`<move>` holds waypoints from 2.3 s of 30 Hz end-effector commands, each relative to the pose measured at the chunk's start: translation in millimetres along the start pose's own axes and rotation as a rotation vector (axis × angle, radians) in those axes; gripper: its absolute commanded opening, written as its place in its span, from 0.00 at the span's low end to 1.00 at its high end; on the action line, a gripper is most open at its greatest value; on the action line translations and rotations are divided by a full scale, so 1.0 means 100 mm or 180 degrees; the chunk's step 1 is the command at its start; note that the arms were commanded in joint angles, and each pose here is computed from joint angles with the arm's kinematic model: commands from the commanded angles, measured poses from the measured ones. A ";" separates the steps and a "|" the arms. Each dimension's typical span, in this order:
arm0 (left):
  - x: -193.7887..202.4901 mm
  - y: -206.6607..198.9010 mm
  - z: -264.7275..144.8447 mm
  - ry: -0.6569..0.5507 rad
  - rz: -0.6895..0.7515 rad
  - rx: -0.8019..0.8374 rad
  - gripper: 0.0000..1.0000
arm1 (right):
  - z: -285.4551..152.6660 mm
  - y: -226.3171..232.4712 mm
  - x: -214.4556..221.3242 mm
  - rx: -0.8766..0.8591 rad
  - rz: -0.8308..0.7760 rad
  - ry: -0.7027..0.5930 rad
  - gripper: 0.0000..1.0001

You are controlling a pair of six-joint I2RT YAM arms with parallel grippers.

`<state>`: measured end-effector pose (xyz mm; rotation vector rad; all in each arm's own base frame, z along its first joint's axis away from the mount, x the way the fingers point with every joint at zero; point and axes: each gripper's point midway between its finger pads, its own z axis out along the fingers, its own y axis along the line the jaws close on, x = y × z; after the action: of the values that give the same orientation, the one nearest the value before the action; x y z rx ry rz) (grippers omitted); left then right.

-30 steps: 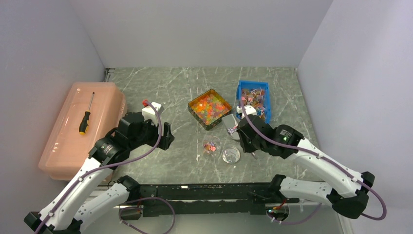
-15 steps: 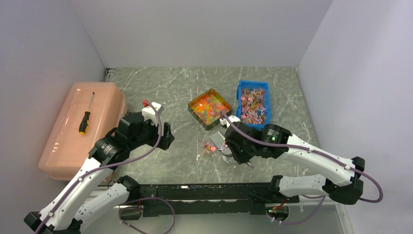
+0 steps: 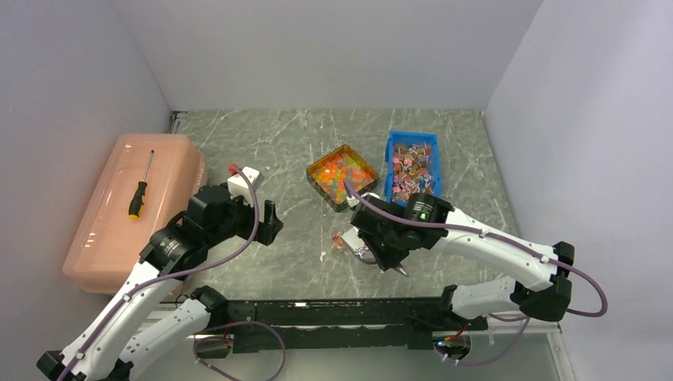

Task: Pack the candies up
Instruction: Place the fake candies in the packing bottle.

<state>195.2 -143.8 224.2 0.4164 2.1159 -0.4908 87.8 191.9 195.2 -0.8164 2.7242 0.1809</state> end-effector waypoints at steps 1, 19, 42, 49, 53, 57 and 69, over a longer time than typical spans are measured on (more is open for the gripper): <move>-0.07 -0.02 -0.04 -0.0118 -0.0024 0.0047 0.99 | -0.16 0.03 -0.01 -0.0025 0.0055 0.0057 0.00; -0.09 -0.05 -0.07 -0.0180 -0.0016 0.0105 0.99 | -0.05 0.13 -0.09 -0.0003 0.0144 0.0497 0.00; -0.10 -0.08 -0.08 -0.0193 0.0000 0.0153 0.99 | 0.07 0.07 -0.28 -0.0137 0.0323 0.0747 0.00; -0.09 -0.08 -0.08 -0.0193 -0.0001 0.0152 0.99 | 0.08 0.06 -0.33 -0.0163 0.0291 0.0754 0.00; -0.09 -0.08 -0.08 -0.0191 -0.0002 0.0154 1.00 | 0.07 0.08 -0.32 -0.0240 0.0301 0.0788 0.00; -0.09 -0.08 -0.08 -0.0187 0.0004 0.0154 0.99 | 0.09 -0.02 -0.33 -0.0160 0.0352 0.0779 0.00; -0.09 -0.07 -0.07 -0.0169 -0.0002 0.0134 0.99 | -0.19 -0.17 -0.42 -0.0199 0.0533 0.0312 0.00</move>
<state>189.0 -145.9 231.3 0.4289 2.0825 -0.5317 120.0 204.8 196.0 -0.7042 3.0004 0.1900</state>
